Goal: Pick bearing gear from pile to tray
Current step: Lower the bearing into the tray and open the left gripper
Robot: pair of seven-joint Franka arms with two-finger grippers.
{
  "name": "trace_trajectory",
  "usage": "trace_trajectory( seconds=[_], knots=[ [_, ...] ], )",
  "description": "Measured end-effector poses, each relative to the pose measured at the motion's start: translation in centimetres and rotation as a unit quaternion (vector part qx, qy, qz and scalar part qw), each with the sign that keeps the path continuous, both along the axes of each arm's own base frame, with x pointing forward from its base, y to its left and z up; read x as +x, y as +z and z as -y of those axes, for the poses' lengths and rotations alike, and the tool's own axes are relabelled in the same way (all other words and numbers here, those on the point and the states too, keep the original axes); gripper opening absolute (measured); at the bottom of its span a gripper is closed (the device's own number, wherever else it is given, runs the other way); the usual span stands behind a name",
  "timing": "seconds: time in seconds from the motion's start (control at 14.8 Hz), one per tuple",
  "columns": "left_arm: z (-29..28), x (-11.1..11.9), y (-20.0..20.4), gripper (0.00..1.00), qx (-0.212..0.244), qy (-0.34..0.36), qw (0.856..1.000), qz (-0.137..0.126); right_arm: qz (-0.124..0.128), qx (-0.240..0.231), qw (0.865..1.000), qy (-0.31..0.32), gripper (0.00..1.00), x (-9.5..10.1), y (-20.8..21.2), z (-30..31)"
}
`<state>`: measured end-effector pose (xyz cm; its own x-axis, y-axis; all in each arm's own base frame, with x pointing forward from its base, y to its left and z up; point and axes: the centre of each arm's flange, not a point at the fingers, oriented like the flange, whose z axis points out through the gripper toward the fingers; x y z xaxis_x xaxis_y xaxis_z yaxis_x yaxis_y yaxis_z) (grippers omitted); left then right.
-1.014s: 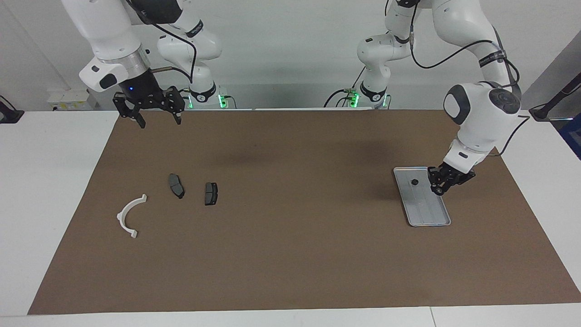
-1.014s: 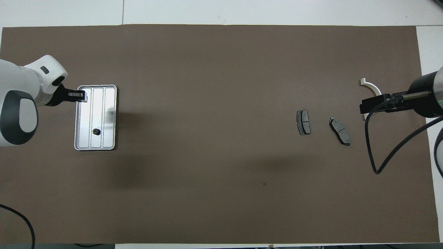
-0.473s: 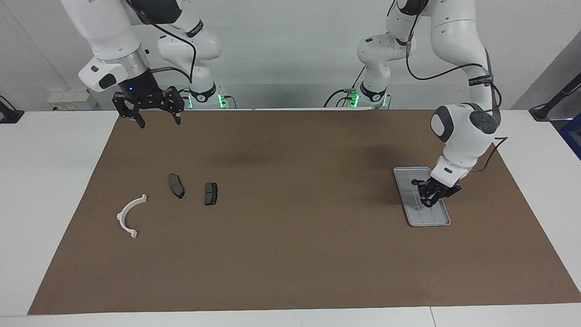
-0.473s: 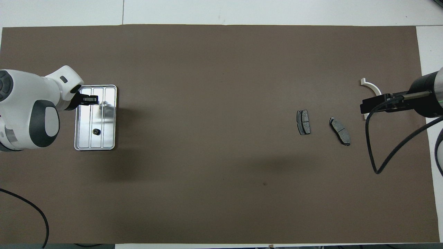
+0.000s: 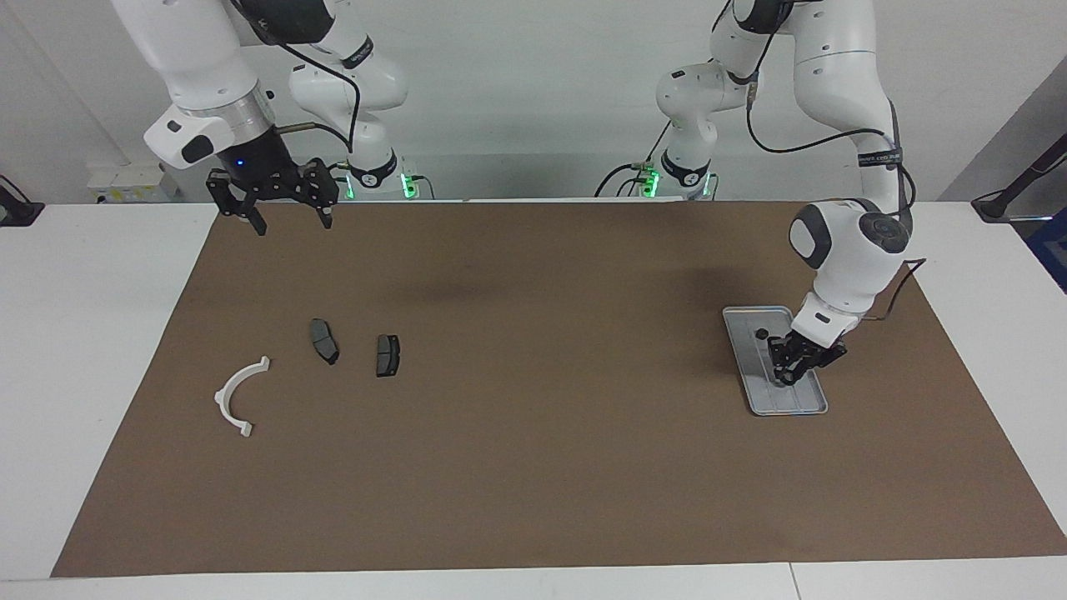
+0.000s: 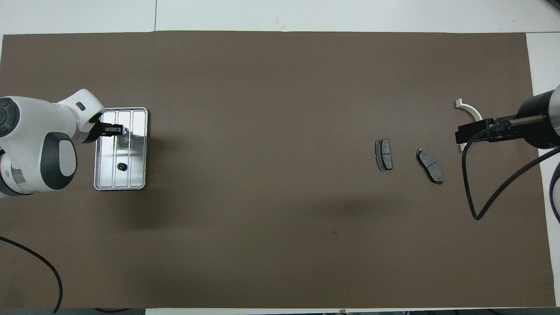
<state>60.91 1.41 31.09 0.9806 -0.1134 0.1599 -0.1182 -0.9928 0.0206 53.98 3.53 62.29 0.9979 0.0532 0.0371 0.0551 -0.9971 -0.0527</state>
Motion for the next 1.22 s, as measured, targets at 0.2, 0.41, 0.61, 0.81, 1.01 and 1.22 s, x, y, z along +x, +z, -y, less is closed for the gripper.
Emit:
trace_trajectory(
  seconds=[0.2, 0.41, 0.61, 0.81, 1.01, 1.22],
  knots=[
    [0.1, -0.2, -0.4, 0.35, 0.0, -0.001, 1.0, -0.002, 0.0, 0.0, 1.0, 0.0, 1.0, 0.0, 0.0, 0.0],
    [0.2, -0.4, -0.9, 0.35, -0.001, -0.001, 1.0, 0.002, 0.0, 0.0, 1.0, 0.0, 1.0, 0.0, 0.0, 0.0],
    [0.2, -0.5, -1.0, 0.35, -0.001, -0.001, 1.0, 0.005, 0.0, -0.001, 1.0, 0.0, 1.0, 0.0, 0.0, 0.0],
    [0.2, -0.5, -1.1, 0.4, -0.001, -0.001, 1.0, 0.005, 0.0, -0.004, 1.0, 0.0, 1.0, 0.0, 0.0, 0.1],
    [0.2, -0.6, -1.2, 0.73, -0.001, -0.001, 1.0, 0.003, 0.0, -0.005, 1.0, 0.0, 1.0, 0.0, 0.0, 0.1],
    [0.0, -0.9, -0.5, 1.0, 0.001, -0.003, 1.0, -0.008, 0.001, -0.005, 1.0, 0.0, 1.0, 0.0, 0.0, 0.1]
  ],
)
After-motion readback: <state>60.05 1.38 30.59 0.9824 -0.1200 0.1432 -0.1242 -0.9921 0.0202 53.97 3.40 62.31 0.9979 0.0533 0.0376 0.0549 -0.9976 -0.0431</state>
